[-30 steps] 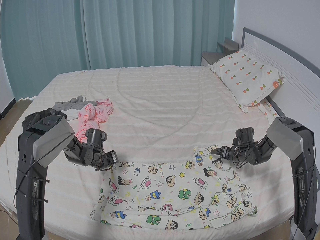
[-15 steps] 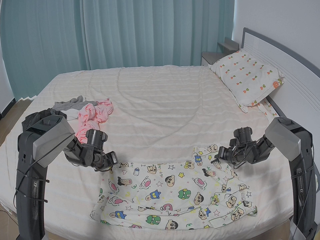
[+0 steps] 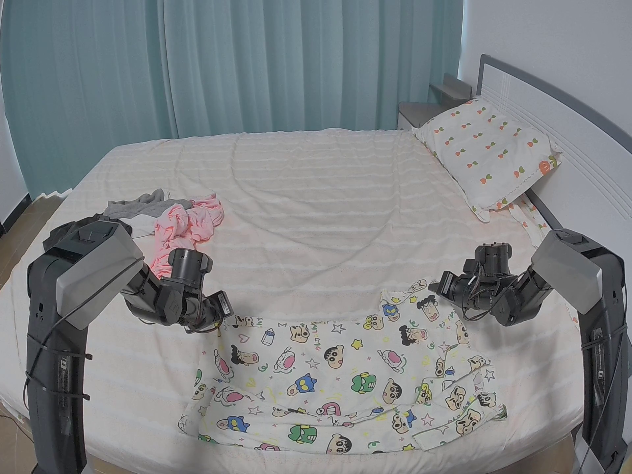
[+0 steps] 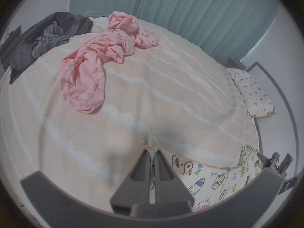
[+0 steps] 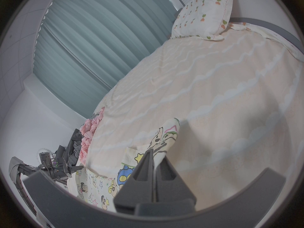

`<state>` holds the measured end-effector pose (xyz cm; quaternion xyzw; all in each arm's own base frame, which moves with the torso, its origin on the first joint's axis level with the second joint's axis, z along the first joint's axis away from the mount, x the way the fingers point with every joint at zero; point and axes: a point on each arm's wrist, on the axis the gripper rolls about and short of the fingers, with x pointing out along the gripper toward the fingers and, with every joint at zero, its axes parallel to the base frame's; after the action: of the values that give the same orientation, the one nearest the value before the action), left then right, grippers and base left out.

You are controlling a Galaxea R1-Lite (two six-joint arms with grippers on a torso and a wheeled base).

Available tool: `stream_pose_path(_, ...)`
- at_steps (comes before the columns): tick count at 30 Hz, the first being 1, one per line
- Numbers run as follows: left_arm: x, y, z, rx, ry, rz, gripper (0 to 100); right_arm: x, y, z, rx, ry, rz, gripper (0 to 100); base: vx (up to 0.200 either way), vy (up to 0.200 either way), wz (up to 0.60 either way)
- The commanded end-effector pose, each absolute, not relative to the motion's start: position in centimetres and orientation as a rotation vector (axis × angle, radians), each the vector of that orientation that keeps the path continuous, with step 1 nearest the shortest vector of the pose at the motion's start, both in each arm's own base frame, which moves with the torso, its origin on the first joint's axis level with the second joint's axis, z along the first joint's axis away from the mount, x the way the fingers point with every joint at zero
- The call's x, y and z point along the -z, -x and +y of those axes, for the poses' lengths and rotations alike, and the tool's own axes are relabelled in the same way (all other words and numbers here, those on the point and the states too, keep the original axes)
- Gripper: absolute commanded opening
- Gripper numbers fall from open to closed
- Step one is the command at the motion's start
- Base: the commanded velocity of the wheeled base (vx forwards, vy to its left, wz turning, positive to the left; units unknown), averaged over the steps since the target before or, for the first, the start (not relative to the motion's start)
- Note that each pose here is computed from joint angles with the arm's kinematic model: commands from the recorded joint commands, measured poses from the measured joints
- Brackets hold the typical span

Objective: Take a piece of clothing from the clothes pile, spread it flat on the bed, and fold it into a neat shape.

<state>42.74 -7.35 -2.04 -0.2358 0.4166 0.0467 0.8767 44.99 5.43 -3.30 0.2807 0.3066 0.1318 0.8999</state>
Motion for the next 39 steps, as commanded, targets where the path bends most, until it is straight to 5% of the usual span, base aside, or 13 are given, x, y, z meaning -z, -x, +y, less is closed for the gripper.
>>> stream_pose_path(1, 0.5, -42.8, -7.7, -0.096, 0.5, 0.831, 0, 2.0, -44.6, 4.8, -0.276, -0.588, 0.615, 0, 0.0, 0.0, 0.0)
stream_pose_path(19, -0.5, -42.0, -7.8, -0.145, 0.548, 0.767, 0, 2.4, -43.0, 4.5, -0.349, -0.603, 0.695, 0, 0.0, 0.0, 0.0)
stream_pose_path(20, -0.5, -42.0, -7.8, -0.144, 0.548, 0.767, 0, 2.5, -43.0, 4.5, -0.35, -0.602, 0.694, 100, 0.0, 0.0, 0.0)
stream_pose_path(39, -0.2, -41.9, -7.9, -0.147, 0.548, 0.776, 0, 6.2, -43.7, 5.2, -0.429, -0.426, 0.796, 100, 0.0, 0.0, 0.0)
